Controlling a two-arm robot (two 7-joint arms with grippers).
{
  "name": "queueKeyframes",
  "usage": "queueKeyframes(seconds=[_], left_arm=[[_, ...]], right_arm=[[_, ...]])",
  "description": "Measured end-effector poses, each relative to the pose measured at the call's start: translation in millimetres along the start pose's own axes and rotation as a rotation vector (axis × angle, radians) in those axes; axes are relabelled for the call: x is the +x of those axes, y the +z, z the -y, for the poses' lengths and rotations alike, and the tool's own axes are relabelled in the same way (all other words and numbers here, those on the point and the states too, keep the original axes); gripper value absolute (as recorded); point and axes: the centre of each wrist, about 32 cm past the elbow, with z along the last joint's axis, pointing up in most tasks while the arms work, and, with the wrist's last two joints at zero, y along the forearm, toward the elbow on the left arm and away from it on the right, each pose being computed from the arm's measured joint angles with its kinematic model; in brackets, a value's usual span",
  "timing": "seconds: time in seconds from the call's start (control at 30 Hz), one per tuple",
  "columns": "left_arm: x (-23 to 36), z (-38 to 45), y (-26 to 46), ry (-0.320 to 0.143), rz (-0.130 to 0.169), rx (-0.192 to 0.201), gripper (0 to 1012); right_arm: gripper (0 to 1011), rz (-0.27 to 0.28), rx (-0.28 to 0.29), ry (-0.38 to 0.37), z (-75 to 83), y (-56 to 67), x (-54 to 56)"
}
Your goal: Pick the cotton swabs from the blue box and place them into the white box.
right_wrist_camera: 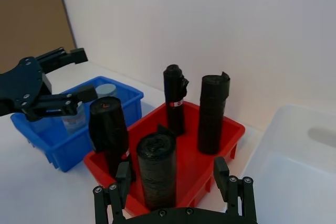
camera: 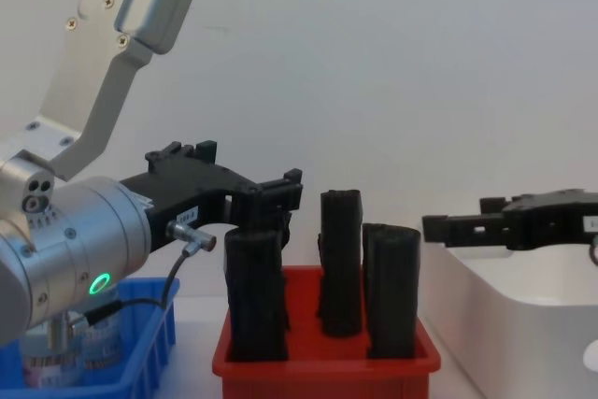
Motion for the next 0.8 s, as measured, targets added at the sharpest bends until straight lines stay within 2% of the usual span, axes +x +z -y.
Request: queueKeyframes(seconds=[0.47,0.8], left_arm=[[0.0,0.0,0.0,0.000,0.000,0.000,1002],[0.0,0.0,0.0,0.000,0.000,0.000,1002]], right_arm=[[1001,0.042,-0.034,0.056,-25.0,3.9,-7.4],[1001,0.075,-0.039,0.030,-40.5,-1.0,-17.4]])
